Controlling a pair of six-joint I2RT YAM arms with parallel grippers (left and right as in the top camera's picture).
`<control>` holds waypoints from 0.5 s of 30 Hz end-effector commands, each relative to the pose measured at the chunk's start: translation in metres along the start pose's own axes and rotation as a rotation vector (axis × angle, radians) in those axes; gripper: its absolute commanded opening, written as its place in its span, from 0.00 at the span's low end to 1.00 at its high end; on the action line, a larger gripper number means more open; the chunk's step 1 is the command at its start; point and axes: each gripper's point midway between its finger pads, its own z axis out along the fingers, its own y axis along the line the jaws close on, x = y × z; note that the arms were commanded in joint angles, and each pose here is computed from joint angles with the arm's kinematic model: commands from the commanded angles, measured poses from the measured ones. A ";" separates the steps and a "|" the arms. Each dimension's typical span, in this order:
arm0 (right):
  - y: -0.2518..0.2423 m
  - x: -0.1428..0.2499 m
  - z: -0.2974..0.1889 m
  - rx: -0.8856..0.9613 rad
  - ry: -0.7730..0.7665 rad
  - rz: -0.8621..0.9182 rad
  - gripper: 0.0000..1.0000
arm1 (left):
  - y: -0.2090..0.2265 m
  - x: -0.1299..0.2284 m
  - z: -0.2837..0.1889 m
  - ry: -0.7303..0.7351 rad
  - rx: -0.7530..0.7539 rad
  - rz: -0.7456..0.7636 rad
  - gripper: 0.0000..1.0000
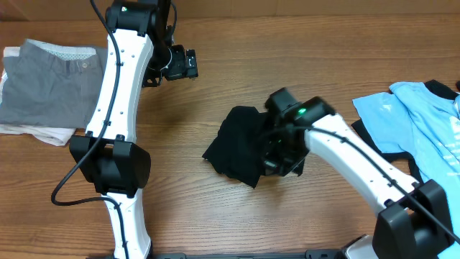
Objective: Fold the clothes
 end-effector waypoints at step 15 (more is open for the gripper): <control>-0.029 -0.004 0.014 0.235 -0.206 0.084 0.09 | 0.002 -0.001 0.007 0.009 -0.017 -0.003 1.00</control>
